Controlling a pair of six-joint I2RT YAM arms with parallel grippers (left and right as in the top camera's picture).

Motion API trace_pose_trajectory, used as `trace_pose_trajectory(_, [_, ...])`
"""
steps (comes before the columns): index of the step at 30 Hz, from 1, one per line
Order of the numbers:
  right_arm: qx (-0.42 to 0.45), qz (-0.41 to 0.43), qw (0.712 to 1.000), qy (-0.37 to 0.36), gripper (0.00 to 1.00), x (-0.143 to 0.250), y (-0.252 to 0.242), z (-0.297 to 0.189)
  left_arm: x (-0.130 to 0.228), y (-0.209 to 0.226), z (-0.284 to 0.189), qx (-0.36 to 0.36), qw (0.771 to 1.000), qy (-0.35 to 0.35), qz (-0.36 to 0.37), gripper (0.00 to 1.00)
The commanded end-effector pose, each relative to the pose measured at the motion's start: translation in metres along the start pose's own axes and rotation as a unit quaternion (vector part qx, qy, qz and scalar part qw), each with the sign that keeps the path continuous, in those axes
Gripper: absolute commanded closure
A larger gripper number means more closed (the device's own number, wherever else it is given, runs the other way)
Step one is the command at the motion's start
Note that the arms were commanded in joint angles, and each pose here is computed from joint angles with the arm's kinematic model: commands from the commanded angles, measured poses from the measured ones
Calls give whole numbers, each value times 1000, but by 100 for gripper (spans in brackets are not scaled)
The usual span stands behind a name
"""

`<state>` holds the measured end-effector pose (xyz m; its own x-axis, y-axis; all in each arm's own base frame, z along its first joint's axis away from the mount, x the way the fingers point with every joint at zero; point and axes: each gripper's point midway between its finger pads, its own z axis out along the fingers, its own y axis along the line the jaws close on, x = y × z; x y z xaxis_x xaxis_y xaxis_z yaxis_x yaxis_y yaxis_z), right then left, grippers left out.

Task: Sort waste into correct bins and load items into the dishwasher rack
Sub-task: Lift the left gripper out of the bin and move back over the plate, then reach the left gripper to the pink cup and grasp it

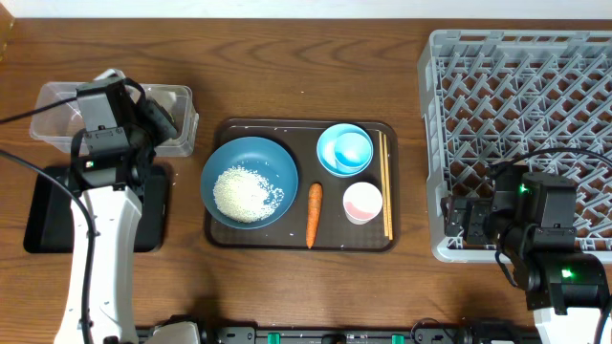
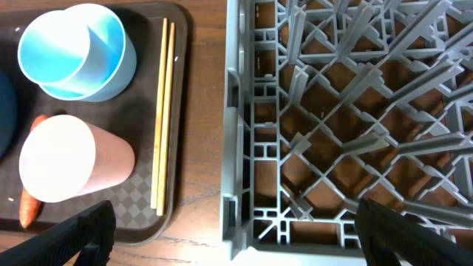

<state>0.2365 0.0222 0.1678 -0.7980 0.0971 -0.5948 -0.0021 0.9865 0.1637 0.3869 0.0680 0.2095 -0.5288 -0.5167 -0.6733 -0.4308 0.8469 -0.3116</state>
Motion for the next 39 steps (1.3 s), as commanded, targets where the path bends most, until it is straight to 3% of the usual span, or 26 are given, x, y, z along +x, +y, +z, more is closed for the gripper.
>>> trace_pose_trajectory(1, [3, 4, 1000, -13, 1, -8, -1, -5, -2, 17, 21, -47, 999, -5, 3, 94])
trace_pose_trajectory(3, [3, 4, 1000, -13, 1, -8, -1, -5, 4, 21, 37, -53, 999, 8, 3, 91])
trace_pose_trajectory(5, [3, 4, 1000, -13, 1, -8, -1, -5, 9, 23, 48, -57, 998, 17, 3, 70])
trace_pose_trajectory(9, [3, 4, 1000, -12, 1, -7, -1, -5, 9, 19, 47, -48, 999, 20, 6, 54])
trace_pose_trajectory(13, [3, 4, 1000, -13, 1, -8, -1, -5, 13, -2, 22, 8, 999, 35, 6, 53])
trace_pose_trajectory(16, [3, 4, 1000, -13, 1, -8, -1, -5, 36, -17, -2, 42, 996, 79, 11, 53])
trace_pose_trajectory(26, [-10, 4, 1000, -15, 1, -9, 4, -5, 142, -25, -41, 18, 959, 270, 88, 51])
trace_pose_trajectory(32, [-108, 4, 994, -5, 6, -13, 38, 1, 165, -39, -52, 34, 943, 299, 145, 47])
trace_pose_trajectory(39, [-103, 14, 993, 50, 10, -3, 37, 27, 192, -77, -65, 92, 924, 314, 198, 47])
